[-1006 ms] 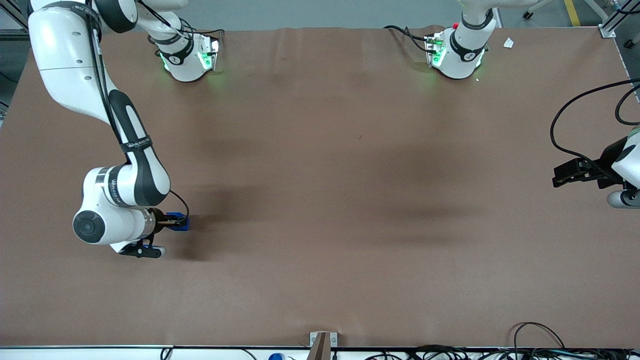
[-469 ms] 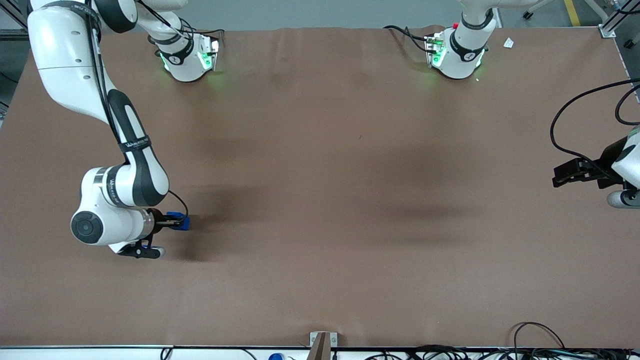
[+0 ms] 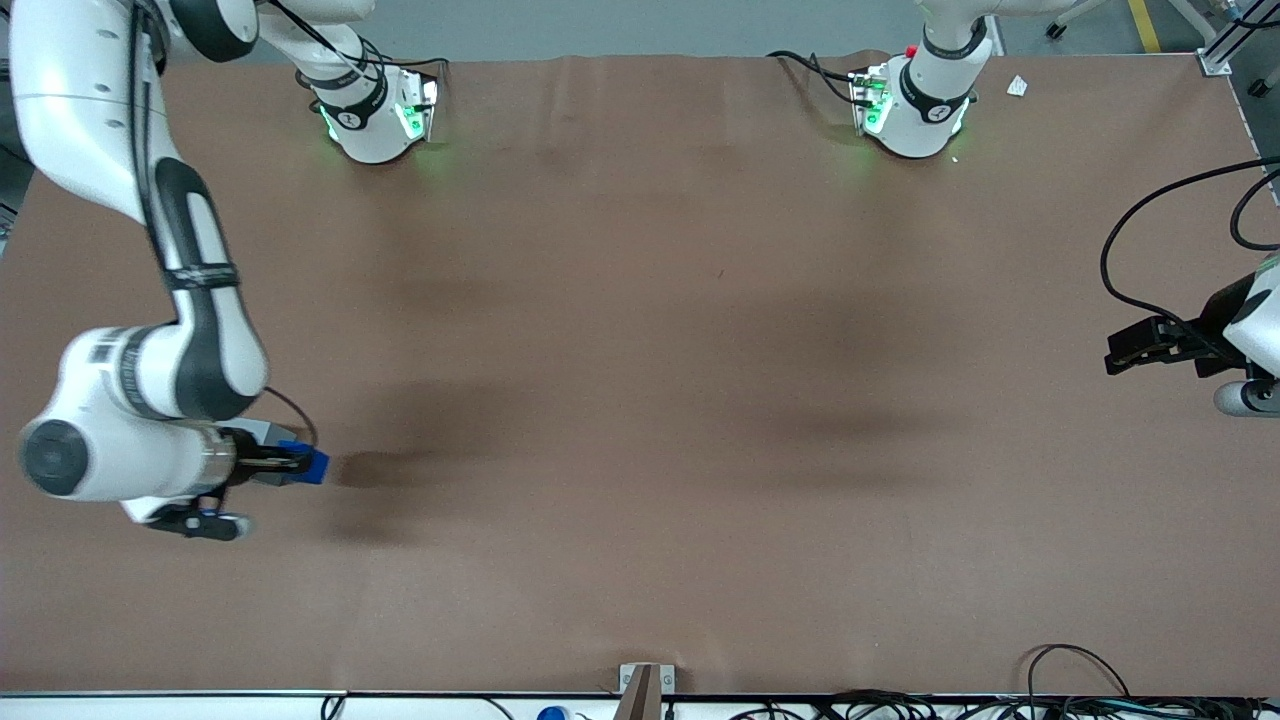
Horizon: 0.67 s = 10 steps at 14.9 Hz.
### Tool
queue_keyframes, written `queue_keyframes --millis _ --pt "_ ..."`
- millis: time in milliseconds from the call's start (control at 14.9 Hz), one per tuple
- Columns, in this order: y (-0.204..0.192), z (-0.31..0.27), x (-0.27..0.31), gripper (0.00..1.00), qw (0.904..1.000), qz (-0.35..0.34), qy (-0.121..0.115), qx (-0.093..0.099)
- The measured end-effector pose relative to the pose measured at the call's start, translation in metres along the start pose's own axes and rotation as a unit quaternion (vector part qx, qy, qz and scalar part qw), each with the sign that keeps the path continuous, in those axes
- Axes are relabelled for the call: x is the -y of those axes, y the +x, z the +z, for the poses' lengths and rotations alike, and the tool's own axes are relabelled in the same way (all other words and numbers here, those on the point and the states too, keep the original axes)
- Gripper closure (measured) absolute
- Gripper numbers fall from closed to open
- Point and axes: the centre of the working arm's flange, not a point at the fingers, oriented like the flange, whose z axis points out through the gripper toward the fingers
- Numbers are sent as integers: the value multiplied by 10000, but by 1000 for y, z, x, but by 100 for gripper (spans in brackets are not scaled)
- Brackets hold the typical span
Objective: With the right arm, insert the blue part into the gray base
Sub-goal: 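Carry the blue block with the right gripper over the gray base, then lower the blue block into the gray base's square opening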
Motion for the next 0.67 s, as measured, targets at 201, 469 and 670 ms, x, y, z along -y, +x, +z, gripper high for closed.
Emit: queue_keyframes --millis 201,469,670 --pt "-3 -19 -39 49 9994 252 23 234" --pt "-1 -32 -65 49 9987 420 58 286" --pt "0 -24 -67 49 9990 273 55 340"
